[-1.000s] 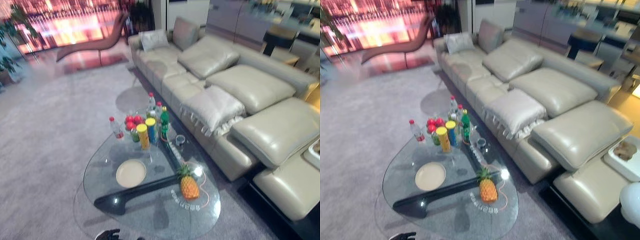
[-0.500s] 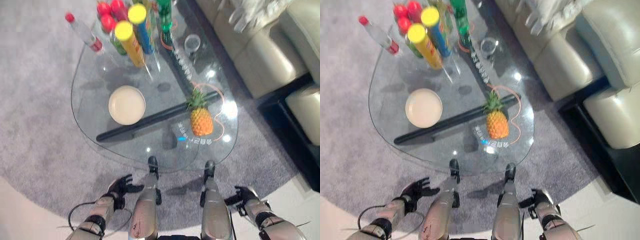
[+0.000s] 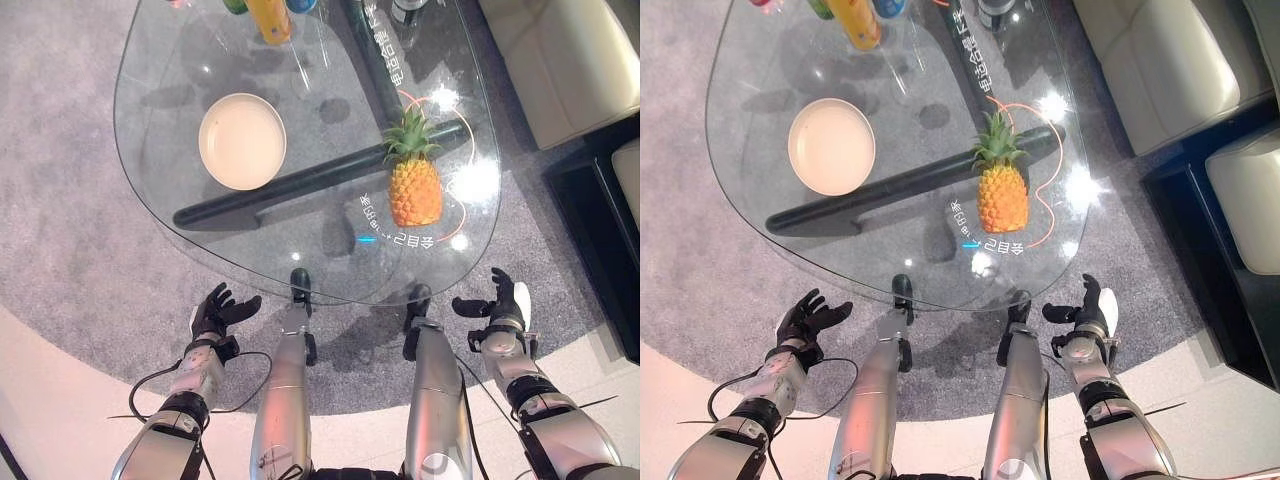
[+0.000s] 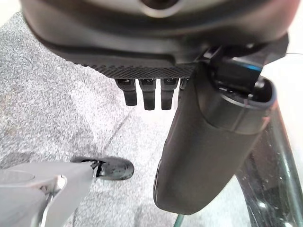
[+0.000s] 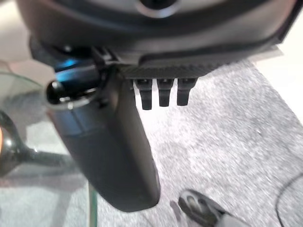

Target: Pick up the fruit to the plate

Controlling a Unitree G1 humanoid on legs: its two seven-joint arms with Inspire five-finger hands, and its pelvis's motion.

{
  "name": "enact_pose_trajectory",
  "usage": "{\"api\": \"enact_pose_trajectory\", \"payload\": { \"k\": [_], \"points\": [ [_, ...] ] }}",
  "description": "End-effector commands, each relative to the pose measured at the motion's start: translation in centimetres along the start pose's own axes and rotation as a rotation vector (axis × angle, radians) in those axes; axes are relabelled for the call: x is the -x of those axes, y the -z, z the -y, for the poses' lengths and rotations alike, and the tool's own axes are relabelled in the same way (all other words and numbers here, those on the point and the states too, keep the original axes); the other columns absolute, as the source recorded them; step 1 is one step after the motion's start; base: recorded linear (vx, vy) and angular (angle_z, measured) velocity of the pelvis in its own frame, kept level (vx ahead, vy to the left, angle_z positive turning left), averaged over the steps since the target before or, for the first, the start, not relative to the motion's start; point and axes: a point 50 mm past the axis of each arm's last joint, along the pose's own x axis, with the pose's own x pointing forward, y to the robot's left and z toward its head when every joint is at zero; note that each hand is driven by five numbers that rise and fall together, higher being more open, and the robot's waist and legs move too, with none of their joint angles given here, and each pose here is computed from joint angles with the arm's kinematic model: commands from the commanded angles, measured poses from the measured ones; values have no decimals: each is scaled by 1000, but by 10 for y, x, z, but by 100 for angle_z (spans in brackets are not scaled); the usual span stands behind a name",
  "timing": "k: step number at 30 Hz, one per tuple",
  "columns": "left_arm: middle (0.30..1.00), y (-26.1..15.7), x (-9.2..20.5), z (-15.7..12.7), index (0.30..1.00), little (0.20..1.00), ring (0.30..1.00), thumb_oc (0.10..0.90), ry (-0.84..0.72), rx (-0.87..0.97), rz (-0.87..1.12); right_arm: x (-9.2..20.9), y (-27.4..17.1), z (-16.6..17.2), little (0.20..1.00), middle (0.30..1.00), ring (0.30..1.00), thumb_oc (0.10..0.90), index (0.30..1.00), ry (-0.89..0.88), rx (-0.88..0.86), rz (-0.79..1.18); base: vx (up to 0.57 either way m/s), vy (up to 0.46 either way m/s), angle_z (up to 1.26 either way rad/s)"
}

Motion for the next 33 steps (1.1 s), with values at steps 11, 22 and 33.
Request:
{"api": "enact_pose_trajectory", "payload": {
  "k": [11,22,33],
  "points": [
    [900,-25,-1,-23,900,900,900,800,-163,-13,160,-10,-28,26,900,900,900,800,900,122,-101,127,-2,-1,0],
    [900,-19,1,-25,900,900,900,800,-144,-26,142,-17,-67,80,900,900,900,800,900,516,-387,204,0,0,0],
    [900,-17,2,-20,900,900,900,800,-134,-9,142,14,-152,126,900,900,900,800,900,834,-601,629,-1,9,0]
  ]
}}
